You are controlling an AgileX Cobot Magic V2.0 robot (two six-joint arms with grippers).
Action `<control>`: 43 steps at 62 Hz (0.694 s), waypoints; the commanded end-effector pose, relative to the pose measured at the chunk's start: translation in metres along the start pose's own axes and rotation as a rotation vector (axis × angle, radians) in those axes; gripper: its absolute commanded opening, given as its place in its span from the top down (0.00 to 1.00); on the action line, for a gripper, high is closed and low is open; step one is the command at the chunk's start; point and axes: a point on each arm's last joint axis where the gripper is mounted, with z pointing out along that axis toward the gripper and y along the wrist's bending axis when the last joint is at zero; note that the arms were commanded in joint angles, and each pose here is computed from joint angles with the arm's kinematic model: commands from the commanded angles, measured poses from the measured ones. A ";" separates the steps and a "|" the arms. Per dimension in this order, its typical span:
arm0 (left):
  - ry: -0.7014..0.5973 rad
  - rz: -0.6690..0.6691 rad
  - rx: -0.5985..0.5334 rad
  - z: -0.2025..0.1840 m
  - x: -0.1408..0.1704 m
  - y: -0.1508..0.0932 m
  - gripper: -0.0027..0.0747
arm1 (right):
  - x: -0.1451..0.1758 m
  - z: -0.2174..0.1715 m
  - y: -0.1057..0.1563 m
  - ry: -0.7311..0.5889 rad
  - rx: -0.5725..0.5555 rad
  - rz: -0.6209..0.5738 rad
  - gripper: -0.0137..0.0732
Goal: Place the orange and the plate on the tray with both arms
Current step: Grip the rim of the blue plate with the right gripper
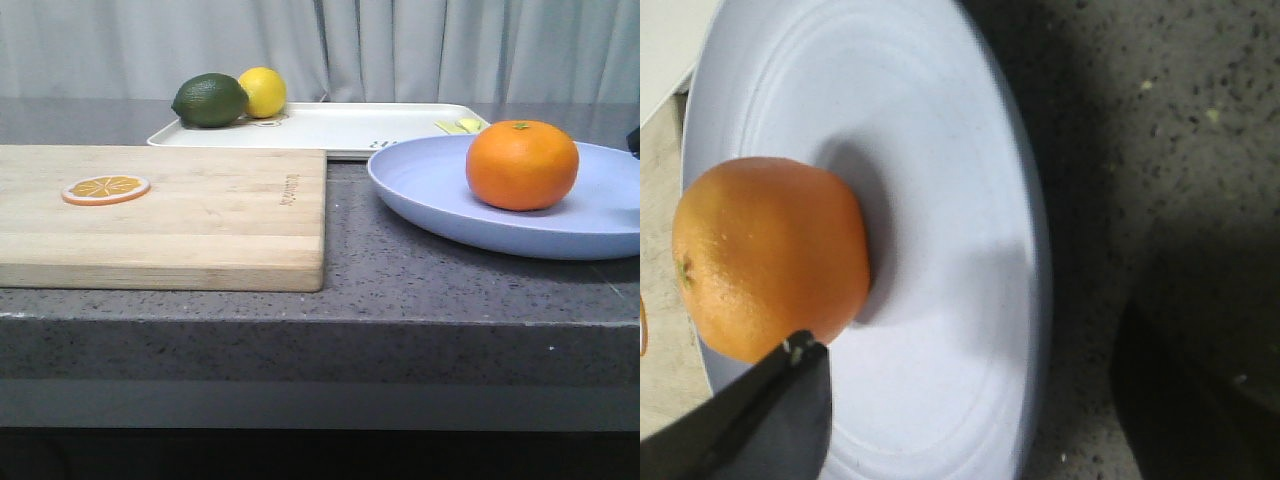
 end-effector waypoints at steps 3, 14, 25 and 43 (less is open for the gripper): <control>-0.099 -0.007 -0.014 -0.003 -0.014 0.001 0.21 | -0.005 -0.005 0.011 -0.038 -0.063 0.003 0.37; -0.101 -0.007 -0.014 -0.003 -0.014 0.001 0.21 | -0.007 -0.002 0.008 -0.035 -0.057 0.013 0.55; -0.105 -0.007 -0.015 -0.003 -0.014 0.001 0.21 | -0.008 0.001 0.005 -0.029 -0.050 0.025 0.64; -0.108 -0.007 -0.016 -0.003 -0.015 0.001 0.21 | -0.009 0.002 0.003 -0.037 -0.043 0.029 0.84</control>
